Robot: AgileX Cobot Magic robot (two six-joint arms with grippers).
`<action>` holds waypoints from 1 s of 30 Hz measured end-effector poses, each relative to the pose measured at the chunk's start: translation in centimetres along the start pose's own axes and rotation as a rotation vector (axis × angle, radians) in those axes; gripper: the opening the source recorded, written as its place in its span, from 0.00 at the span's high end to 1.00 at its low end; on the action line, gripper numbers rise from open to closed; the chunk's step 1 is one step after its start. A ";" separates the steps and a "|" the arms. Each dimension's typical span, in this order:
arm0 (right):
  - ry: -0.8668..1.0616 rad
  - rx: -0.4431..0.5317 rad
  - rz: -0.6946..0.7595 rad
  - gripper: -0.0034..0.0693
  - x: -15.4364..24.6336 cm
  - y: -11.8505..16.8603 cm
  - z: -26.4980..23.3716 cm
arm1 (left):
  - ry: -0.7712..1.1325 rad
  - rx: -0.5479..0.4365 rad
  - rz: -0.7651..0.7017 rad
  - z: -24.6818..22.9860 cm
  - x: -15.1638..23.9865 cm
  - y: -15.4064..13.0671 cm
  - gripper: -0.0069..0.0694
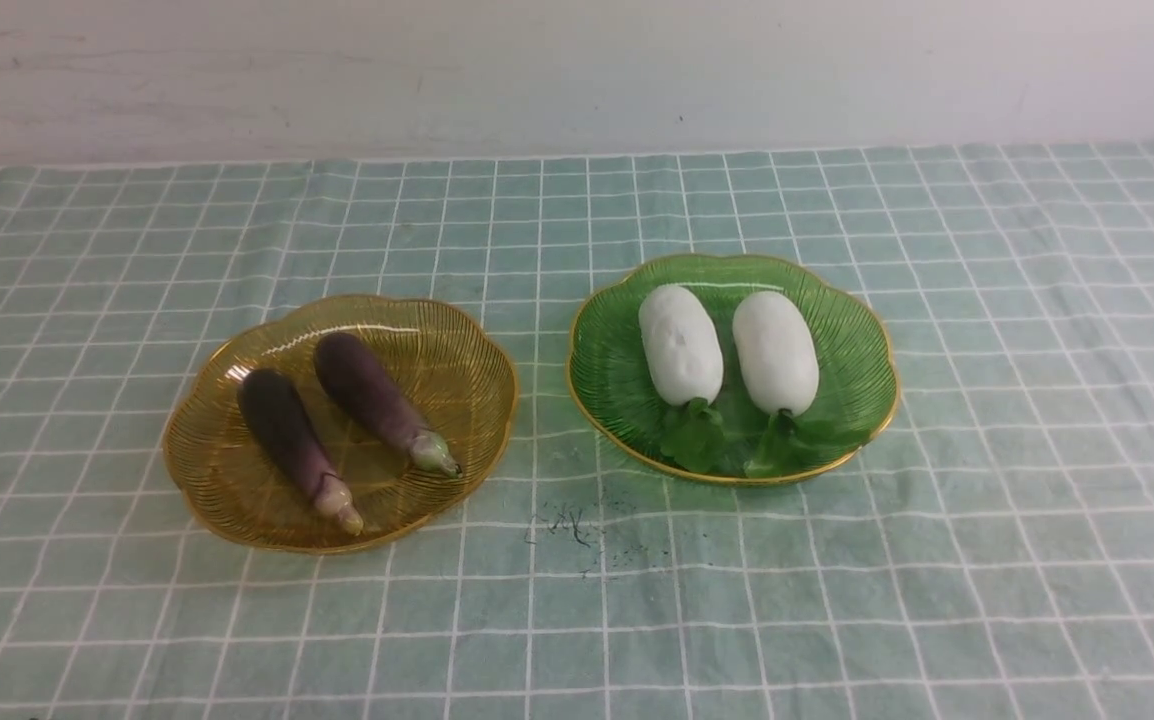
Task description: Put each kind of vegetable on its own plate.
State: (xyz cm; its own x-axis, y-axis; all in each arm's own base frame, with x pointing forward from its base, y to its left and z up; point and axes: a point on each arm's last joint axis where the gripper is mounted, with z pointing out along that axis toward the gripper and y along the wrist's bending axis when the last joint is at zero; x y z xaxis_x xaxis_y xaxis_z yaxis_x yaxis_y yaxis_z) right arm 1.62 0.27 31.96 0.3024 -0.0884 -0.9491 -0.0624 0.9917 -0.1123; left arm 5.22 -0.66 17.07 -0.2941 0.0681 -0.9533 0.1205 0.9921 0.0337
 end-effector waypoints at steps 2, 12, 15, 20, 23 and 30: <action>0.103 0.034 -0.059 0.97 2.5 0.1 0.3 | 0.000 0.000 0.000 0.0 0.0 0.0 0.92; 0.523 0.085 -0.051 0.97 14.4 0.7 -0.5 | 0.004 0.000 0.001 0.0 0.0 0.0 0.92; 0.527 0.092 -0.024 0.97 14.4 0.8 -0.5 | 0.006 0.000 0.001 0.0 0.1 0.0 0.92; 0.527 0.094 -0.019 0.97 14.4 0.7 -0.6 | 0.006 0.000 0.001 0.0 0.1 0.0 0.92; 0.527 0.094 -0.019 0.97 14.4 0.7 -0.6 | 0.006 0.000 0.001 0.0 0.1 0.0 0.92; 0.527 0.094 -0.020 0.97 14.4 0.7 -0.6 | 0.006 0.000 0.002 0.0 0.1 0.0 0.92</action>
State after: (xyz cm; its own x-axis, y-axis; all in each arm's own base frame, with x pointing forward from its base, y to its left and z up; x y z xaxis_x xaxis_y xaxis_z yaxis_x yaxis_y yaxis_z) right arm 5.41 -0.32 18.04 -0.2174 -0.1181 -0.9689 0.0316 0.9913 -0.1279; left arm 5.21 -0.66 17.02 -0.2997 0.0705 -0.9514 0.1212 0.9920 0.0353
